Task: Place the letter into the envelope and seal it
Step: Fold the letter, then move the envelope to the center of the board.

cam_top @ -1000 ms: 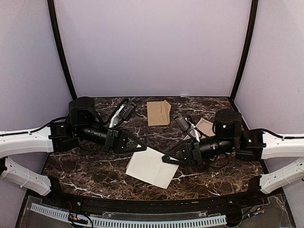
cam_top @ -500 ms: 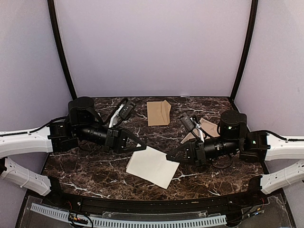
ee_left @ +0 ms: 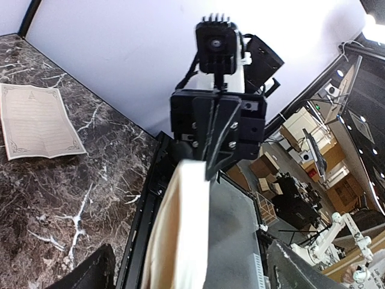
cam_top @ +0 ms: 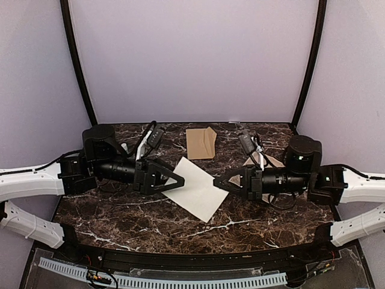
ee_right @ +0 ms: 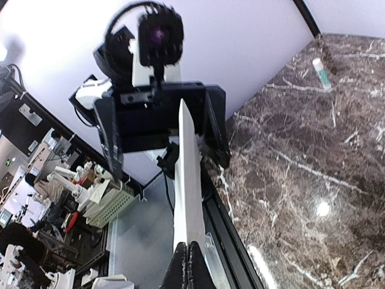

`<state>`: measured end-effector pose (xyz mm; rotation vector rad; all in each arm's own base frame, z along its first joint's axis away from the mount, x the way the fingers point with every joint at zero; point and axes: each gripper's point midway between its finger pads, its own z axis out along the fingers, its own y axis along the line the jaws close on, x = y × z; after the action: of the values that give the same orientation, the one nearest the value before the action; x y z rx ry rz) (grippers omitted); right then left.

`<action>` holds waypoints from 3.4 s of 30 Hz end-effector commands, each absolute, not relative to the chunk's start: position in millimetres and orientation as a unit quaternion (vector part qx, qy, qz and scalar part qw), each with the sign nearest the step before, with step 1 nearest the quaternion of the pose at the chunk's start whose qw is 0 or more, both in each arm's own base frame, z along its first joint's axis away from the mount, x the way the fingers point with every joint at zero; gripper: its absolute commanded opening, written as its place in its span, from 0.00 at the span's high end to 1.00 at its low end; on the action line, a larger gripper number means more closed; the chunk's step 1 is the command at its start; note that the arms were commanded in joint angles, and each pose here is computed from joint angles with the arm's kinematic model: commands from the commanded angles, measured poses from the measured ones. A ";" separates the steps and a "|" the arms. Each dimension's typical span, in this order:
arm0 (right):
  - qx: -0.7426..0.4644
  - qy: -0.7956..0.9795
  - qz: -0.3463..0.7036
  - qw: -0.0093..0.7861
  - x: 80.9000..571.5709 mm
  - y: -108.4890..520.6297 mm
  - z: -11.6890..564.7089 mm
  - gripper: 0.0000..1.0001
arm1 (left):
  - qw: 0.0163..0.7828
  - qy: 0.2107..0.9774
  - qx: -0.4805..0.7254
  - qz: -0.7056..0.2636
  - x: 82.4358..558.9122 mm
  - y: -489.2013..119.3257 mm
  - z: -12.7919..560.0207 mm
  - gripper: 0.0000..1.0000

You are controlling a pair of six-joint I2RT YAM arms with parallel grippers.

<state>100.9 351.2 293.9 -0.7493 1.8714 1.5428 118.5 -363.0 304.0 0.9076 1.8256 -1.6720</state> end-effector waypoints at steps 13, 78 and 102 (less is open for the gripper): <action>-0.168 0.608 0.588 0.506 147.4 311.0 417.1 1.00 | 0.357 0.642 0.184 -0.653 160.0 -348.0 352.9 0.13; -0.066 0.767 0.375 0.517 200.5 259.4 338.3 0.09 | 0.326 0.739 0.237 -0.540 259.4 -316.8 314.4 1.00; -0.053 0.902 0.241 0.354 360.3 309.2 168.3 0.17 | 0.402 0.734 0.176 -0.519 334.8 -204.2 276.4 1.00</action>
<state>336.0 300.1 171.2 -0.1186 2.3545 0.5982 343.8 -210.3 253.0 0.3931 1.9296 -1.3061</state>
